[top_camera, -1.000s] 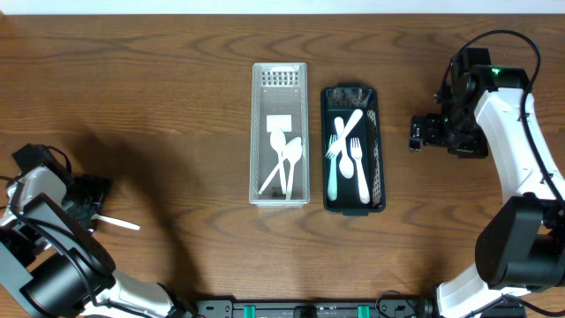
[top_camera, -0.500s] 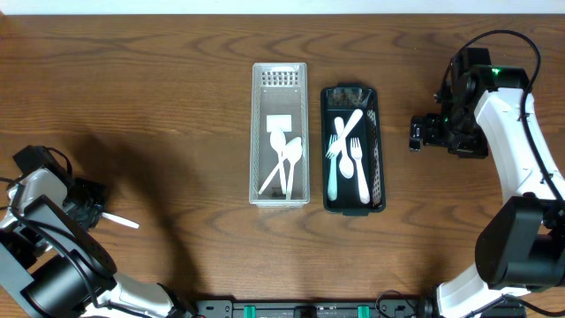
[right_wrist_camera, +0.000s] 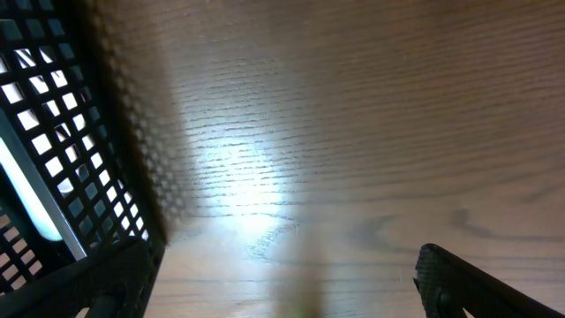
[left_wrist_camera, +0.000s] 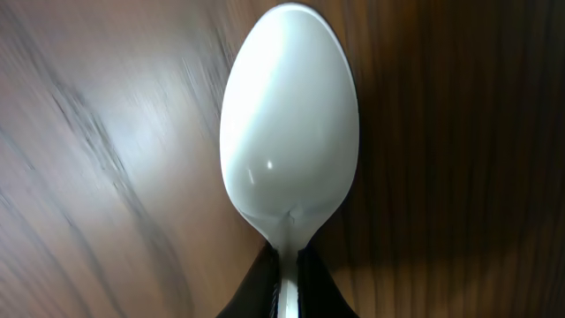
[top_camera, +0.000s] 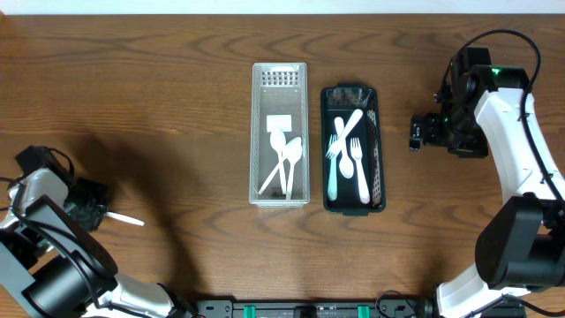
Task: Pack container
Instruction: 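Move the left gripper to the last white spoon and grasp it, then place the last spoon with the left gripper into the white caddy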
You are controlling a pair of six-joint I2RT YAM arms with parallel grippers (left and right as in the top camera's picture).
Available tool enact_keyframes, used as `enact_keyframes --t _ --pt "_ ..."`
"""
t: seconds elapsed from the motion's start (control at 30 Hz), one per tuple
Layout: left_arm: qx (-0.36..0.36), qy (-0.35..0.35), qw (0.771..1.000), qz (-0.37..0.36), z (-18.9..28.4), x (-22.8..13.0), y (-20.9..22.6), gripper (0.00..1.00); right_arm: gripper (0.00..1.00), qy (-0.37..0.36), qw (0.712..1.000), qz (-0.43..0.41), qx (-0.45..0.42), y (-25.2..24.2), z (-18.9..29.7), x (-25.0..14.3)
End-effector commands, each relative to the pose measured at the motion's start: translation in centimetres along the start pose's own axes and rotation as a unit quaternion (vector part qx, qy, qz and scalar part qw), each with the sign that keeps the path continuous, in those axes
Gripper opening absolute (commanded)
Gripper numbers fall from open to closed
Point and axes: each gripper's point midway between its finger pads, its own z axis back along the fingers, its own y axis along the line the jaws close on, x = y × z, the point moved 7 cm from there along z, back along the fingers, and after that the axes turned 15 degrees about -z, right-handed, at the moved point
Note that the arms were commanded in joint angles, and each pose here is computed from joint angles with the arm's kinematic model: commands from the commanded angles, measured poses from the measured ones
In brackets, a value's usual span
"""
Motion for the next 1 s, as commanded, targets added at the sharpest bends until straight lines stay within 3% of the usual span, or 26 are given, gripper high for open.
enact_keyframes --t 0.0,0.13,0.3,0.43,0.6,0.8,0.87,0.97 --pt "-0.022 0.031 0.999 -0.036 0.5 -2.3 -1.9 0.06 0.99 -0.004 1.000 0.010 0.003 0.3 0.3 -0.2" --pt "-0.044 -0.012 0.991 -0.125 4.7 -4.0 -5.5 0.06 0.99 -0.004 1.000 0.010 0.004 0.3 0.3 -0.2" --pt "-0.092 -0.078 0.954 -0.275 11.3 -8.6 -11.3 0.06 0.99 -0.005 1.000 0.010 0.004 0.3 0.3 -0.2" --pt "-0.148 -0.125 0.900 -0.390 16.1 -13.5 -16.1 0.06 0.99 -0.005 1.000 0.010 0.004 0.3 0.3 -0.1" --pt "-0.203 -0.160 0.805 -0.534 20.1 -20.0 -21.1 0.06 0.99 -0.005 1.000 0.010 0.004 0.3 0.3 -0.1" --pt "-0.221 -0.179 0.708 -0.647 19.7 -25.2 -24.9 0.06 0.99 -0.005 1.000 0.010 0.004 0.3 0.3 -0.2" --pt "-0.215 -0.168 0.695 -0.665 18.4 -26.3 -25.9 0.06 0.99 -0.004 1.000 0.010 0.006 0.4 0.3 -0.2" --pt "-0.193 -0.139 0.694 -0.679 15.1 -27.2 -27.5 0.06 0.99 -0.004 1.000 0.010 0.006 0.4 0.3 -0.2"
